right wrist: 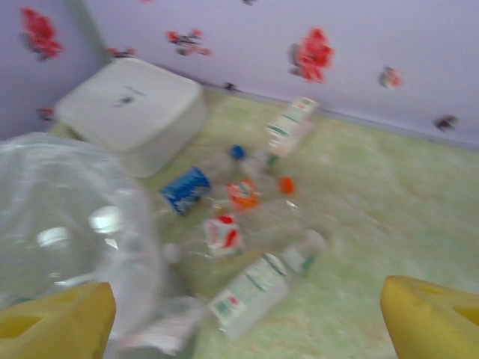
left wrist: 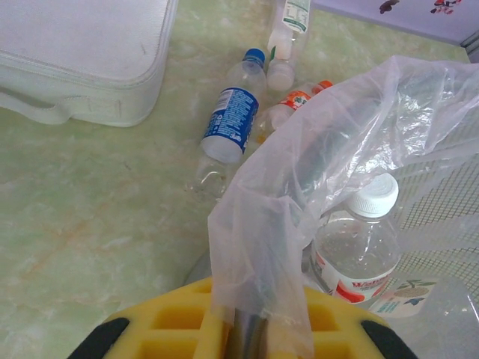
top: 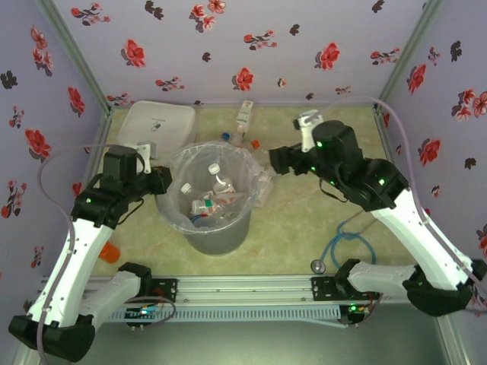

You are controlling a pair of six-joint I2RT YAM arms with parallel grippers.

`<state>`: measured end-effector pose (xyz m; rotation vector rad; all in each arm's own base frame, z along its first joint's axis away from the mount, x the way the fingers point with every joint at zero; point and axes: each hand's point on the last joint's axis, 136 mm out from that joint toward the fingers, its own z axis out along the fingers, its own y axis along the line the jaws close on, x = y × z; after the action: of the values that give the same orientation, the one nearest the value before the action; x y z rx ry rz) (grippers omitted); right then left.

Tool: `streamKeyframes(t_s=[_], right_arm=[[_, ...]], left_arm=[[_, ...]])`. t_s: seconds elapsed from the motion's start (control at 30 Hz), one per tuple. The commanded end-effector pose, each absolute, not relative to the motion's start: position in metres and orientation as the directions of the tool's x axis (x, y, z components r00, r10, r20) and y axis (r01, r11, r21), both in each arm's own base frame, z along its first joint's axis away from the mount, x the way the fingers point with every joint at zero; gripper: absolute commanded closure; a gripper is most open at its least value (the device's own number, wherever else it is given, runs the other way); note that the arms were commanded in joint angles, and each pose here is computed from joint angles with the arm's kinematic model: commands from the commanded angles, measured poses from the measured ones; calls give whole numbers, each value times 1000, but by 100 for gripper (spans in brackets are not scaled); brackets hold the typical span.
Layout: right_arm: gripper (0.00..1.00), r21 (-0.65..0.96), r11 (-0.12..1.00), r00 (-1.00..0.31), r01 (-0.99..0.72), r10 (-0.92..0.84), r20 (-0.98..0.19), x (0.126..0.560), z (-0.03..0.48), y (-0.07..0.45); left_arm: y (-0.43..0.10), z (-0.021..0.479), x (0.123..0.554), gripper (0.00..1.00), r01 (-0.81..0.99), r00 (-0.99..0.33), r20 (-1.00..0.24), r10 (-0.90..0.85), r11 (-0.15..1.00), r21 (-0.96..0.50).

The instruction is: Put the plastic bottles in the bin

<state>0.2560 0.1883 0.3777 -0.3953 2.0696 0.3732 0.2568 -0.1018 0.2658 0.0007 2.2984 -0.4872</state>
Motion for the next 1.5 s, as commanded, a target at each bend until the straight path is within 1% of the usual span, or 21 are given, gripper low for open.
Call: streamKeyframes(t_s=[0.0, 0.1, 0.2, 0.33, 0.5, 0.67, 0.8, 0.93, 1.1, 1.27, 1.47], right_arm=[[5, 177, 943, -562, -282, -13, -827, 273, 344, 161], [5, 275, 943, -646, -185, 94, -758, 292, 305, 145], [7, 392, 916, -706, -87, 221, -673, 318, 268, 137], [14, 514, 857, -767, 36, 353, -535, 353, 214, 137], [26, 581, 807, -822, 104, 399, -407, 381, 157, 159], [29, 644, 749, -831, 155, 451, -325, 402, 117, 174], [26, 685, 704, -842, 187, 475, -258, 412, 94, 189], [27, 704, 674, -845, 224, 494, -204, 420, 73, 197], [27, 707, 661, -854, 251, 496, -160, 424, 51, 209], [28, 709, 653, -853, 266, 503, -143, 427, 39, 213], [34, 706, 655, -857, 268, 497, -135, 428, 35, 214]], left_arm=[[-83, 230, 244, 97, 104, -791, -605, -86, 957, -271], [-74, 236, 246, 97, 82, -787, -607, -113, 955, -285], [-59, 238, 243, 97, 46, -795, -591, -135, 959, -281], [-43, 244, 240, 97, 14, -789, -593, -159, 961, -276], [-25, 251, 237, 97, -32, -781, -595, -190, 963, -267], [-19, 259, 238, 97, -43, -771, -604, -202, 963, -267], [-18, 259, 241, 97, -51, -775, -595, -214, 959, -278], [-23, 256, 244, 96, -35, -778, -589, -218, 952, -305], [-23, 251, 244, 96, -35, -787, -579, -213, 952, -303], [-24, 247, 246, 95, -39, -793, -569, -218, 950, -309], [-24, 244, 246, 95, -37, -794, -568, -217, 950, -311]])
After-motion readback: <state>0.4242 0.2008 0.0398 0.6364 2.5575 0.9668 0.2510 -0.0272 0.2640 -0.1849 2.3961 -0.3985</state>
